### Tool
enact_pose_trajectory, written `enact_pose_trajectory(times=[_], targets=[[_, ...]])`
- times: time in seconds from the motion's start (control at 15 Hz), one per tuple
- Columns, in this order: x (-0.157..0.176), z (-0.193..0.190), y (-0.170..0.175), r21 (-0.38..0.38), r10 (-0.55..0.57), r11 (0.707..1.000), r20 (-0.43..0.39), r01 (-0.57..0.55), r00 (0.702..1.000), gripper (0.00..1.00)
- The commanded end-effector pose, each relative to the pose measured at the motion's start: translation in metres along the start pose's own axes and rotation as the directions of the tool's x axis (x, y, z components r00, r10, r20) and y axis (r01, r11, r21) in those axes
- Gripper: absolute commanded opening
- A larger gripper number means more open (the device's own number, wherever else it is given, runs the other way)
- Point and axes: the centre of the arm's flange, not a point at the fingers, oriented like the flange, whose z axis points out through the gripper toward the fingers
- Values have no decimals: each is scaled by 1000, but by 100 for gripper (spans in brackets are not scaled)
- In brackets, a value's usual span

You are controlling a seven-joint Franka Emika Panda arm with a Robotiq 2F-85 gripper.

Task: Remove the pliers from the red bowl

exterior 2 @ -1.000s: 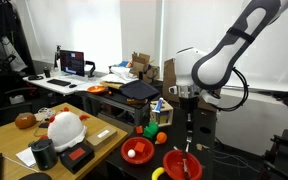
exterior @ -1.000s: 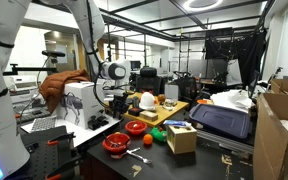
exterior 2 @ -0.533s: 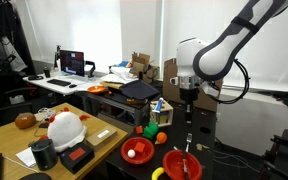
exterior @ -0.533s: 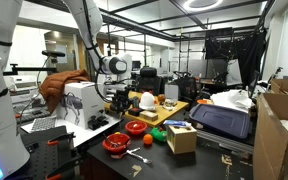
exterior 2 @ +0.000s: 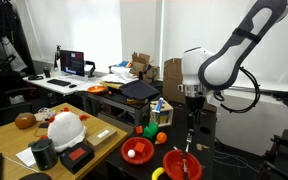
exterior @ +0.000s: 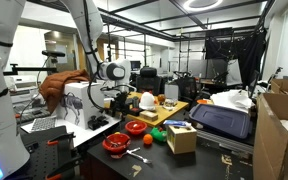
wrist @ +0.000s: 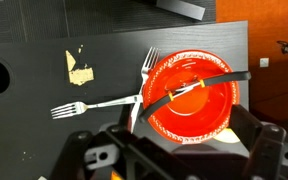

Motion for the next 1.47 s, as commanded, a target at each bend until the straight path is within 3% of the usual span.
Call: enact_pose_trajectory(times=[0.0, 0.27, 0.47, 0.93, 1.4], targets=[[-14, 33, -13, 18, 180, 984, -44, -179, 983, 100], [-27, 71, -28, 17, 345, 939, -71, -345, 936, 100], [-29, 88, -42, 33, 474, 880, -124, -474, 872, 100], [-28, 110, -72, 71, 641, 765, -180, -640, 746, 100], [-6, 111, -71, 131, 671, 737, -261, -663, 694, 100]])
